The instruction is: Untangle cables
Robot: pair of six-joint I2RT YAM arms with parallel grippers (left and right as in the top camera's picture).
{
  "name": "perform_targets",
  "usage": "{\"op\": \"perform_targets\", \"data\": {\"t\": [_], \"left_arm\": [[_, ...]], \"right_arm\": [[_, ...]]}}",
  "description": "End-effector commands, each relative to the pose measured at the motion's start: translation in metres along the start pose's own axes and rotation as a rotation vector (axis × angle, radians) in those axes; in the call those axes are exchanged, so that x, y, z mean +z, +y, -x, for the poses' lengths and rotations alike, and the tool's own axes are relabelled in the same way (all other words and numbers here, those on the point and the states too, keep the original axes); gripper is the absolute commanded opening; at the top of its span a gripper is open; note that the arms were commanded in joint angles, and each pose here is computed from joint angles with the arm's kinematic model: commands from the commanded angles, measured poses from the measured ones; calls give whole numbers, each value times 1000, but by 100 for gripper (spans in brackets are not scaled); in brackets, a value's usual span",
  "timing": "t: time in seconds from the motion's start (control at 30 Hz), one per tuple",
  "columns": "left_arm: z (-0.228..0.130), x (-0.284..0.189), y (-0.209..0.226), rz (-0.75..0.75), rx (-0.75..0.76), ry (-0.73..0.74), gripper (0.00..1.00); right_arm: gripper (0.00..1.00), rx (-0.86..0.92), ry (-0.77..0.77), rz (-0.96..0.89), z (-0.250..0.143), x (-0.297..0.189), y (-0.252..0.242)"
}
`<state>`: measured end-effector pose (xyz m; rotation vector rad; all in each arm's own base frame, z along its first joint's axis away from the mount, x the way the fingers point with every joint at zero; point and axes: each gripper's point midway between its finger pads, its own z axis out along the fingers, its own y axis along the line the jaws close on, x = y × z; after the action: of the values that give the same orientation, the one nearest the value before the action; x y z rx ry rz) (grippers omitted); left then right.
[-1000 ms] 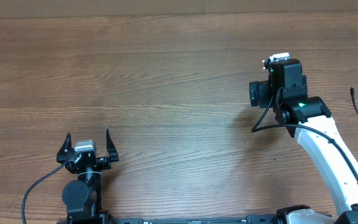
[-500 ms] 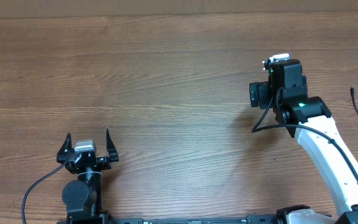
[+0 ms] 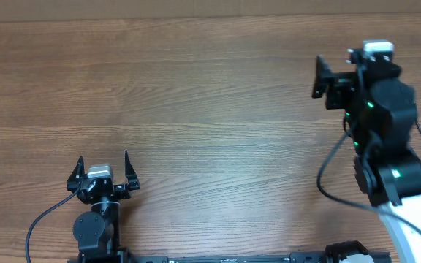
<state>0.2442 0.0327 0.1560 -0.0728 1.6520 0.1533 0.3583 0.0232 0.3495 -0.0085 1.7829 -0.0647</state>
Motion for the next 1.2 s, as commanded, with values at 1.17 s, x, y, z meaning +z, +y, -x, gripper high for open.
{"op": "perform_targets", "data": {"t": [1.17], "left_arm": [[1,0,-1,-7,-9,-7,99]], "right_arm": [[100,349,-370,-49,-153,-83,-40]]}}
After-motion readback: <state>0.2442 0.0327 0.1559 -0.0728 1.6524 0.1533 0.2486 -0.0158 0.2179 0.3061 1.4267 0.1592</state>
